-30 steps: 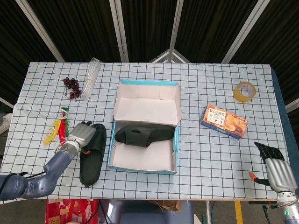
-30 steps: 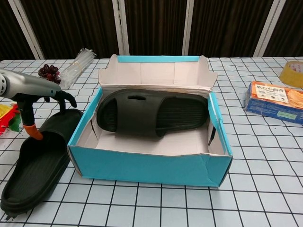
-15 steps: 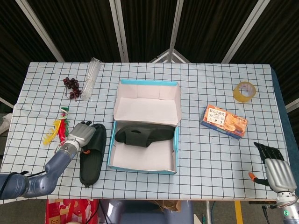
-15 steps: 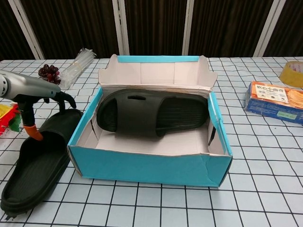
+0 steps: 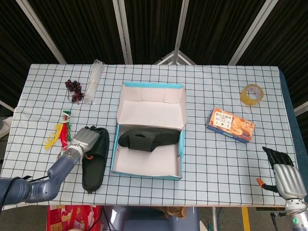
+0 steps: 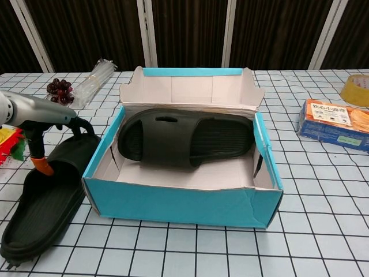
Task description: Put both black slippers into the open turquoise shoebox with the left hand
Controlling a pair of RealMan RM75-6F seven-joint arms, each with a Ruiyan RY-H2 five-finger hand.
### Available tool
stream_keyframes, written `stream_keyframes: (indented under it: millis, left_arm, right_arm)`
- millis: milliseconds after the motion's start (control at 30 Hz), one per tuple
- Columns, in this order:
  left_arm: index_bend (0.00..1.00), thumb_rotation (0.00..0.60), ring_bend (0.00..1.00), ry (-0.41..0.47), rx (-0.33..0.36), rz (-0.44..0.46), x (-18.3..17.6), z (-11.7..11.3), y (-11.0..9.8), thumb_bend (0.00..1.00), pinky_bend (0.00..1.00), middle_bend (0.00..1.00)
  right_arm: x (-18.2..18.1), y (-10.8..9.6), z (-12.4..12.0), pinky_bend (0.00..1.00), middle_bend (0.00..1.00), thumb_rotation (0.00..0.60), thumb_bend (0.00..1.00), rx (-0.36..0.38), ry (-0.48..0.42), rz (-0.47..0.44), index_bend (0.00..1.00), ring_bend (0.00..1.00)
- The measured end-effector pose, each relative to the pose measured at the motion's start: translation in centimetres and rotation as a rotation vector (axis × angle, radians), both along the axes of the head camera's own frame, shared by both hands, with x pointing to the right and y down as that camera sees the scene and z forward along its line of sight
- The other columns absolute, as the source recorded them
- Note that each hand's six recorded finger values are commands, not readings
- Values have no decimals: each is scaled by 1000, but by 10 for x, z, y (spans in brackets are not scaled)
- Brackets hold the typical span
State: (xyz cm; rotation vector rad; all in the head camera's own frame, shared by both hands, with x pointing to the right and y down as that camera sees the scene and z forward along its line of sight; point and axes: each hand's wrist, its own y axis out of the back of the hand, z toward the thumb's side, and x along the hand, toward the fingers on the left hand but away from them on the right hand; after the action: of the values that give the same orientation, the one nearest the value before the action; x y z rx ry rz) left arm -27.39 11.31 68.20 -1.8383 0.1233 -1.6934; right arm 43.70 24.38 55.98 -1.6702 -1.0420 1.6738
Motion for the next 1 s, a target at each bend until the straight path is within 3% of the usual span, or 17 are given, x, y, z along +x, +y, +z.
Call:
stream_keyframes:
  millis: [300, 633, 1000]
  left_arm:
    - [154, 600, 77, -7, 15, 6, 1, -1, -1, 226, 144, 365]
    - [221, 600, 138, 3, 47, -5, 2, -5, -5, 434, 144, 554]
    - [440, 600, 167, 12, 111, -24, -6, -17, -13, 476, 149, 595]
  right_arm:
    - [0, 0, -1, 93, 134, 600, 235, 3, -1, -2, 100, 124]
    - [0, 0, -2, 94, 133, 600, 236, 6, 0, 2, 100, 123]
    - [0, 0, 0, 93, 134, 600, 236, 1, 1, 0, 100, 124]
